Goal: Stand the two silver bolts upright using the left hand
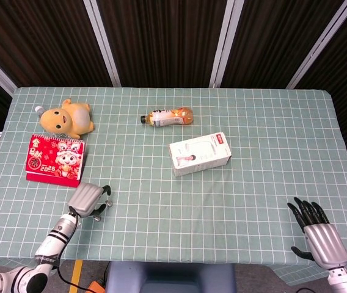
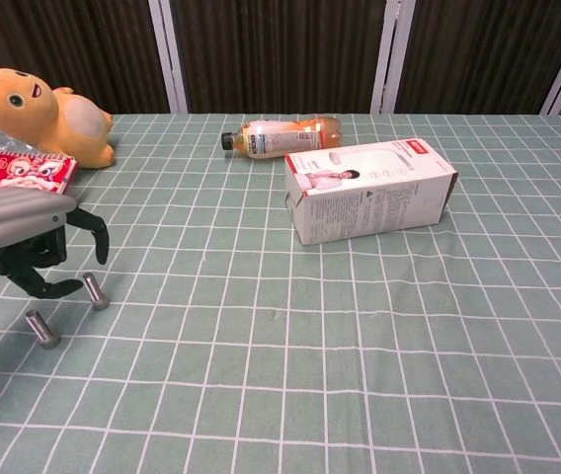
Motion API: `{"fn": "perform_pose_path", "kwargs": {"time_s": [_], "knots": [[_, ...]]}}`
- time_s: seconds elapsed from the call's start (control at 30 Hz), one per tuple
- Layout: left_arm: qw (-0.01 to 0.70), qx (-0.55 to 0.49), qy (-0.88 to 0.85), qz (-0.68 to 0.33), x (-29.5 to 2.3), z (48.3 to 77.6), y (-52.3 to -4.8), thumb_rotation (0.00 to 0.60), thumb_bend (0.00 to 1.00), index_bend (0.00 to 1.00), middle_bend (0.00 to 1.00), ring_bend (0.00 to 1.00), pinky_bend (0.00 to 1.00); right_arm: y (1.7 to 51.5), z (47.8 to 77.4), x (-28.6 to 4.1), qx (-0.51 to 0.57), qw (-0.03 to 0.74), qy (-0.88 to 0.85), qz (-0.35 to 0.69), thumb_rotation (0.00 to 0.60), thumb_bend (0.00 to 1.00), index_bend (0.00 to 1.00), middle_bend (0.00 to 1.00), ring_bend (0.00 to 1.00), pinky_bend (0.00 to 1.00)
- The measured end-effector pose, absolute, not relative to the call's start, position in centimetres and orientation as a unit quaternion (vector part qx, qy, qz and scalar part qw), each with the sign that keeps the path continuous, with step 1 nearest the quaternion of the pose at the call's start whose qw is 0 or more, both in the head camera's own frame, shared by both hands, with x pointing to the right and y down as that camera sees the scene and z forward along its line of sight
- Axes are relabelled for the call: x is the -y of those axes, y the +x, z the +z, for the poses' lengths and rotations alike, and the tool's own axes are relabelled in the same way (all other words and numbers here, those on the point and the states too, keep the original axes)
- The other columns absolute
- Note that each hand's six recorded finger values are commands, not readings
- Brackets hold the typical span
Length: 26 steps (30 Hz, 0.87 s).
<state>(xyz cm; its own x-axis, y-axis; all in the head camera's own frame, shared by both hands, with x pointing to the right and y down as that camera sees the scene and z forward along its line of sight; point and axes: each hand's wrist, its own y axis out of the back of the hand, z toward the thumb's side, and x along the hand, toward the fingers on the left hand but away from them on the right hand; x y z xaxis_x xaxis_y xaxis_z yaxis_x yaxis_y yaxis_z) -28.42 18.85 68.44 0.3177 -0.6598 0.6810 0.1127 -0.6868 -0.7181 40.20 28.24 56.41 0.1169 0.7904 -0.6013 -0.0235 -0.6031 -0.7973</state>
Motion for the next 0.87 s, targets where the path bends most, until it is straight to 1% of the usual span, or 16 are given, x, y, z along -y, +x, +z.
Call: {"fn": "perform_pose_path", "kwargs": {"time_s": [0.07, 0.1, 0.13, 0.17, 0.2, 0.23, 0.27, 0.3, 0.33, 0.37, 0.43, 0.5, 0.7, 0.77, 0.87], "knots": [[0.355, -0.188, -0.731, -0.551, -18.9, 67.7, -28.8, 0.6, 0.35, 0.29, 1.0, 1.0, 1.0, 40.1, 56.3, -28.3, 0.289, 0.341, -0.666, 0.597, 0.6, 0.16, 0.0, 0.0, 0.0, 0.0], [0.358, -0.191, -0.73, -0.551, -18.9, 67.3, -29.0, 0.6, 0.35, 0.26, 0.98, 1.0, 1.0, 40.1, 56.3, -28.3, 0.289, 0.341, -0.667, 0.596, 0.6, 0.16, 0.0, 0.0, 0.0, 0.0], [0.362, -0.194, -0.728, -0.549, -18.9, 66.8, -29.2, 0.6, 0.35, 0.23, 0.93, 0.97, 1.0, 40.0, 56.2, -28.4, 0.289, 0.342, -0.667, 0.596, 0.6, 0.16, 0.0, 0.0, 0.0, 0.0], [0.367, -0.2, -0.725, -0.548, -18.8, 66.1, -29.6, 0.6, 0.35, 0.19, 0.84, 0.91, 0.98, 39.9, 56.1, -28.5, 0.288, 0.343, -0.668, 0.595, 0.6, 0.16, 0.0, 0.0, 0.0, 0.0], [0.372, -0.206, -0.722, -0.546, -18.8, 65.5, -30.0, 0.6, 0.35, 0.16, 0.76, 0.84, 0.93, 39.9, 56.1, -28.5, 0.288, 0.343, -0.668, 0.594, 0.6, 0.16, 0.0, 0.0, 0.0, 0.0], [0.376, -0.213, -0.72, -0.544, -18.7, 64.9, -30.4, 0.6, 0.35, 0.12, 0.62, 0.68, 0.81, 39.8, 56.1, -28.6, 0.288, 0.344, -0.669, 0.593, 0.6, 0.16, 0.0, 0.0, 0.0, 0.0], [0.381, -0.222, -0.717, -0.54, -18.8, 64.0, -31.0, 0.6, 0.35, 0.08, 0.48, 0.51, 0.63, 39.7, 56.0, -28.7, 0.287, 0.345, -0.669, 0.592, 0.6, 0.16, 0.0, 0.0, 0.0, 0.0], [0.384, -0.231, -0.715, -0.538, -18.9, 63.3, -31.5, 0.6, 0.35, 0.06, 0.38, 0.4, 0.5, 39.7, 55.9, -28.7, 0.287, 0.346, -0.67, 0.591, 0.6, 0.16, 0.0, 0.0, 0.0, 0.0], [0.386, -0.239, -0.712, -0.535, -19.1, 62.6, -32.1, 0.6, 0.35, 0.03, 0.24, 0.23, 0.3, 39.6, 55.9, -28.8, 0.286, 0.347, -0.671, 0.59, 0.6, 0.16, 0.0, 0.0, 0.0, 0.0], [0.389, -0.251, -0.709, -0.532, -19.6, 61.7, -32.9, 0.6, 0.35, 0.02, 0.17, 0.13, 0.19, 39.5, 55.8, -28.9, 0.286, 0.348, -0.671, 0.589, 0.6, 0.16, 0.0, 0.0, 0.0, 0.0], [0.396, -0.268, -0.702, -0.527, -20.6, 60.3, -34.2, 0.6, 0.35, 0.01, 0.06, 0.02, 0.1, 39.4, 55.8, -29.0, 0.285, 0.349, -0.671, 0.589, 0.6, 0.16, 0.0, 0.0, 0.0, 0.0], [0.404, -0.293, -0.691, -0.523, -22.0, 58.7, -35.8, 0.6, 0.35, 0.0, 0.01, 0.0, 0.07, 39.4, 55.8, -29.2, 0.283, 0.35, -0.67, 0.591, 0.6, 0.16, 0.0, 0.0, 0.0, 0.0], [0.408, -0.371, -0.626, -0.552, -27.7, 55.0, -42.9, 0.6, 0.35, 0.0, 0.0, 0.0, 0.01, 39.2, 56.0, -29.5, 0.276, 0.351, -0.666, 0.598, 0.6, 0.16, 0.0, 0.0, 0.0, 0.0], [0.409, -0.374, -0.624, -0.55, -29.0, 54.6, -43.9, 0.6, 0.35, 0.0, 0.0, 0.0, 0.01, 39.0, 56.1, -29.6, 0.273, 0.35, -0.667, 0.599, 0.6, 0.16, 0.0, 0.0, 0.0, 0.0], [0.41, -0.377, -0.63, -0.541, -29.5, 54.4, -43.9, 0.6, 0.35, 0.0, 0.0, 0.0, 0.01, 39.1, 56.2, -29.7, 0.271, 0.349, -0.666, 0.601, 0.6, 0.16, 0.0, 0.0, 0.0, 0.0]]}}
